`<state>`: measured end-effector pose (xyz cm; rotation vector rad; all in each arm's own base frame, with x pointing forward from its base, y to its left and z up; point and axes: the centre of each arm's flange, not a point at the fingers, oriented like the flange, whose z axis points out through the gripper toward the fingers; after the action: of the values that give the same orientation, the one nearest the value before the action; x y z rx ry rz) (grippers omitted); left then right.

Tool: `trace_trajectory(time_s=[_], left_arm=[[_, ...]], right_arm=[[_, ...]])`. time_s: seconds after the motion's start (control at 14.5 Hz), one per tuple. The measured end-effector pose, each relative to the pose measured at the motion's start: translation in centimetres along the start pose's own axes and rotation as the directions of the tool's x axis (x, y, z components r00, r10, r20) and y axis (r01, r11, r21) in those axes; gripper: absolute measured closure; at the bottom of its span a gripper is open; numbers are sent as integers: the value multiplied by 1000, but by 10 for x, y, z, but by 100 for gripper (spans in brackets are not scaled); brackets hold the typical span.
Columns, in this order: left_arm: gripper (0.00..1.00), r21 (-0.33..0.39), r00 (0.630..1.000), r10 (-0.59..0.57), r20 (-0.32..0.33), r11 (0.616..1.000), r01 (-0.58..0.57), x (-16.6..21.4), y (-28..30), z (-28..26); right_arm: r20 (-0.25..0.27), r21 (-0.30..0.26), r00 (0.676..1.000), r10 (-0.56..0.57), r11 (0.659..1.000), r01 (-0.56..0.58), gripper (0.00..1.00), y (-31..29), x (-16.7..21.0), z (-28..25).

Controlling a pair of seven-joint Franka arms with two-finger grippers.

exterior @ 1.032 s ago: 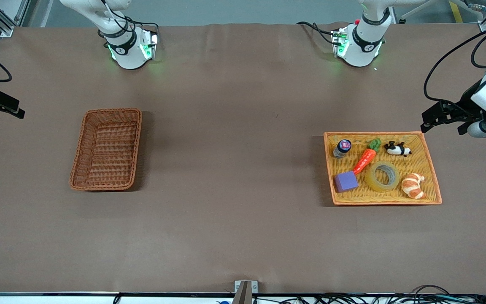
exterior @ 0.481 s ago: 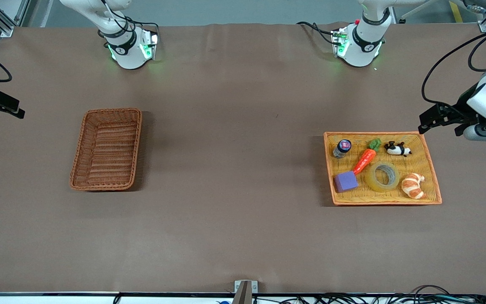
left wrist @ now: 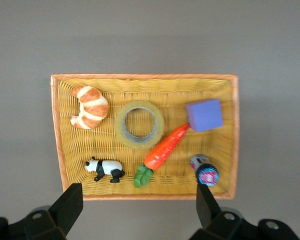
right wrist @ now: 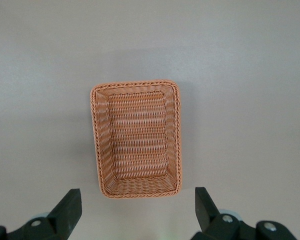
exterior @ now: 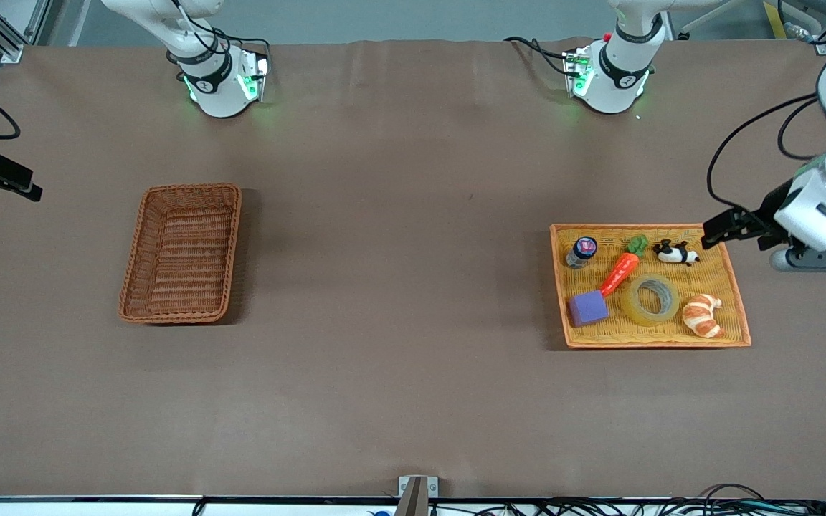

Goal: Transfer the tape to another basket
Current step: 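Reach the left gripper down toward the tape roll in the yellow basket, then close the left gripper on the rim of the yellow tape roll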

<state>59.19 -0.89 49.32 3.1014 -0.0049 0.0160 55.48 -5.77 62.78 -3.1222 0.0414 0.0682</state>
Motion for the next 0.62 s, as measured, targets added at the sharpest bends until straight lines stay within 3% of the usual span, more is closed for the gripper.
trace_trajectory(time_s=[0.62], left_arm=[[0,-10,994,-14,105,1000,15,18,-20,190]], right_arm=[[0,0,1000,0,1000,0,0,0,0,0]])
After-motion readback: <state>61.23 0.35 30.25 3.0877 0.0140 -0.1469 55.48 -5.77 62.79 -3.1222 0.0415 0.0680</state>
